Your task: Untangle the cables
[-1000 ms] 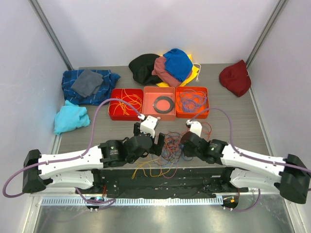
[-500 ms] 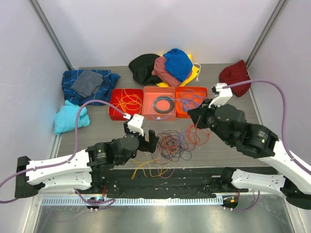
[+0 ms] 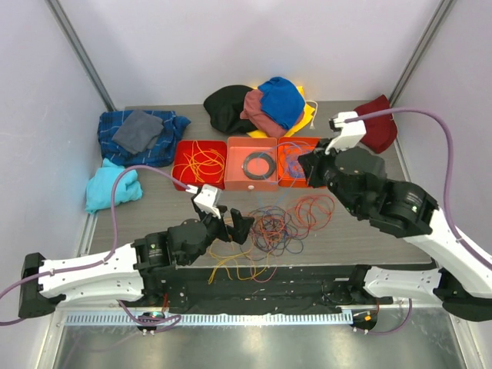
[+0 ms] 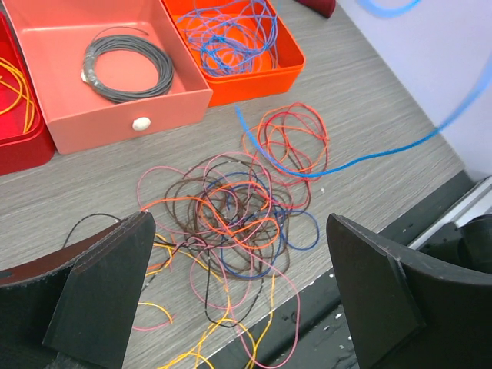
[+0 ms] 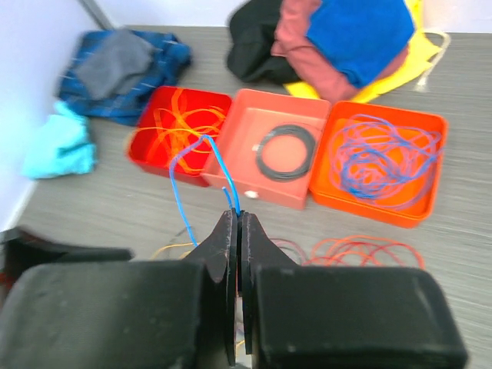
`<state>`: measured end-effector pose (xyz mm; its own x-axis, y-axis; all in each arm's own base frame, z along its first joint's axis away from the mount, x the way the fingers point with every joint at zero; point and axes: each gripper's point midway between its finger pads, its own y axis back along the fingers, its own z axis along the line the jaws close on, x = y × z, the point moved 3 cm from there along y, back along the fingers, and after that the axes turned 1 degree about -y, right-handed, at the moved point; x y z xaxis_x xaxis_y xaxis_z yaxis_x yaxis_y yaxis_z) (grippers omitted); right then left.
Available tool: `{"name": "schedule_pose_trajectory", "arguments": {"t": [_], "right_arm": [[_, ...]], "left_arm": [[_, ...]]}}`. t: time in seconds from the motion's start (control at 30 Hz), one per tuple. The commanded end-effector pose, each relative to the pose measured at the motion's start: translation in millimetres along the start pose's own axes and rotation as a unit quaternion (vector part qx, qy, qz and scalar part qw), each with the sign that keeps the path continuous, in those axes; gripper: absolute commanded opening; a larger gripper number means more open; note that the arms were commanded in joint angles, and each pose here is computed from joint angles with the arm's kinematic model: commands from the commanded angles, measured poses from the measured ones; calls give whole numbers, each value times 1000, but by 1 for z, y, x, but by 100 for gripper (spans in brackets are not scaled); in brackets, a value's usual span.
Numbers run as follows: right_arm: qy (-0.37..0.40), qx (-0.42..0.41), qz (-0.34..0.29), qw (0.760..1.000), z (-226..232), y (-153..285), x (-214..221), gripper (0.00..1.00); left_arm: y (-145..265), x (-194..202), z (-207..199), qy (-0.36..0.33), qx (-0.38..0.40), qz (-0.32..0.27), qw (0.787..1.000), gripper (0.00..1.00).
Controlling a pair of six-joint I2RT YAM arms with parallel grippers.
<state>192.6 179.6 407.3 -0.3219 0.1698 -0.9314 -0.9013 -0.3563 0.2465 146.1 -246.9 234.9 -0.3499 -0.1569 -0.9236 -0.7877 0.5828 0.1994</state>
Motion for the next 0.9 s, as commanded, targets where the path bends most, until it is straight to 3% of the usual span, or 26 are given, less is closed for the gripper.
{"name": "schedule_pose_trajectory", "arguments": {"t": [0.0,0.17,0.4,0.87], "right_arm": [[37,71,-13,997,-15,-30,0,1],[-19,90,24,995,-59,-86,6,1],[-29,131,25,991,-85,-132,-4,1],[-36,209,47,976,-143,-189,18,1]], "left_arm": [[6,-22,4,44,-15,-39,998,100],[21,-23,22,53,-34,-44,997,100],[41,-24,44,71,-46,-67,994,100],[57,-20,66,74,-59,-80,992,100]]}}
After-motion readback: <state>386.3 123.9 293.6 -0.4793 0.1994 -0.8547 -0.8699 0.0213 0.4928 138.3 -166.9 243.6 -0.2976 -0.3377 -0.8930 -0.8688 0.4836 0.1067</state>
